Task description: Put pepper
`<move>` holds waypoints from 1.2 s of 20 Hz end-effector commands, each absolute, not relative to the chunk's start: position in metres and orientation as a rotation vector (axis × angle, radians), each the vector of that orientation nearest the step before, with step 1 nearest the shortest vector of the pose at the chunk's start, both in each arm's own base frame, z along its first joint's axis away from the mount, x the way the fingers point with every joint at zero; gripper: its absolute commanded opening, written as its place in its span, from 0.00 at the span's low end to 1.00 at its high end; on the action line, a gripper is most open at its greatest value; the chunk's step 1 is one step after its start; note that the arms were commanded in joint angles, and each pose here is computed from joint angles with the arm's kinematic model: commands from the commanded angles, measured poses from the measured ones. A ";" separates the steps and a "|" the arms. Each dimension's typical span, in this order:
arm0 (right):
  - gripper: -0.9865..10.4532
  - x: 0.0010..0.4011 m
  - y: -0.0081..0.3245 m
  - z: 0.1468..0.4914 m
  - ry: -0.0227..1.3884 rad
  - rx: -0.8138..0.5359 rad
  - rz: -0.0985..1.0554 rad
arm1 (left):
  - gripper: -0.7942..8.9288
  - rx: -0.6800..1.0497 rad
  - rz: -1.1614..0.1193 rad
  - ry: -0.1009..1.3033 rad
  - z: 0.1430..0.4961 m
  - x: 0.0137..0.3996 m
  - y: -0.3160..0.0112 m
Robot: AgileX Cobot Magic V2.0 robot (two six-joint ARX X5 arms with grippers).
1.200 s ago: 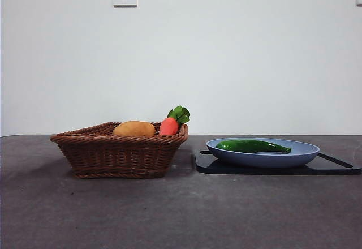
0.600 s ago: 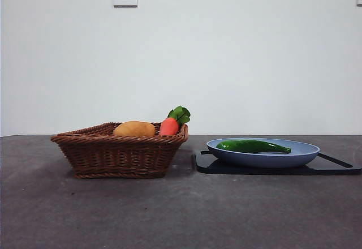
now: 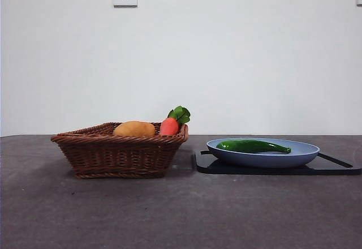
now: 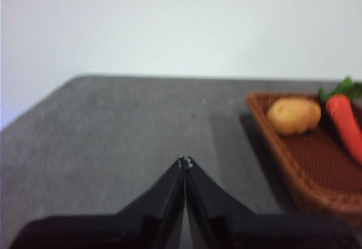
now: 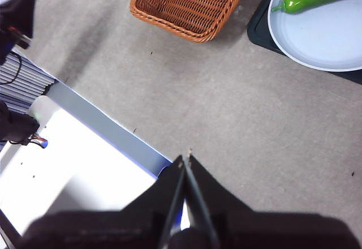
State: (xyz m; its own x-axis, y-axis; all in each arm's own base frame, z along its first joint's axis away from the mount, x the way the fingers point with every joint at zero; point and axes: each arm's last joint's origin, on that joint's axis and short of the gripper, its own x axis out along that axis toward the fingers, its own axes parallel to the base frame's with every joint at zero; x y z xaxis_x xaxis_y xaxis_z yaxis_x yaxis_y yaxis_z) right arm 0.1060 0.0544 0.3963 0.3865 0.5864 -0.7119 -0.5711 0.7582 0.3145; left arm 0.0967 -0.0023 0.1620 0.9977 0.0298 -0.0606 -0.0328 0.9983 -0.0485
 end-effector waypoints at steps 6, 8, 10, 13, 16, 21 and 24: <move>0.10 0.107 0.055 0.400 0.899 0.017 0.741 | 0.09 -0.050 0.030 0.165 0.149 0.096 -0.002; 0.10 0.107 0.055 0.400 0.899 0.016 0.741 | 0.09 -0.050 0.037 0.163 0.149 0.096 -0.002; 0.10 0.107 0.055 0.400 0.899 0.016 0.741 | 0.09 -0.050 0.036 0.152 0.150 0.096 -0.002; 0.10 0.107 0.055 0.400 0.899 0.017 0.741 | 0.09 -0.051 0.036 0.142 0.151 0.096 -0.002; 0.10 0.107 0.055 0.400 0.899 0.017 0.741 | 0.09 -0.051 0.036 0.143 0.151 0.096 -0.002; 0.10 0.107 0.055 0.401 0.878 -0.018 0.753 | 0.09 -0.051 0.036 0.143 0.151 0.096 -0.002; 0.10 0.103 0.044 0.410 0.655 -0.084 0.711 | 0.09 -0.051 0.036 0.143 0.151 0.096 -0.002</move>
State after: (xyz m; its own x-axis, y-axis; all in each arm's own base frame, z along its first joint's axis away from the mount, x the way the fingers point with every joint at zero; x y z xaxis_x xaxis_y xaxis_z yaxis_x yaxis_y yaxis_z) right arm 0.1048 0.0444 0.4054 0.5481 0.5755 -0.6069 -0.6038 0.7744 0.1891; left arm 0.0958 -0.0023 0.1537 0.9889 0.0264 -0.1465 -0.0330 0.9986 -0.0425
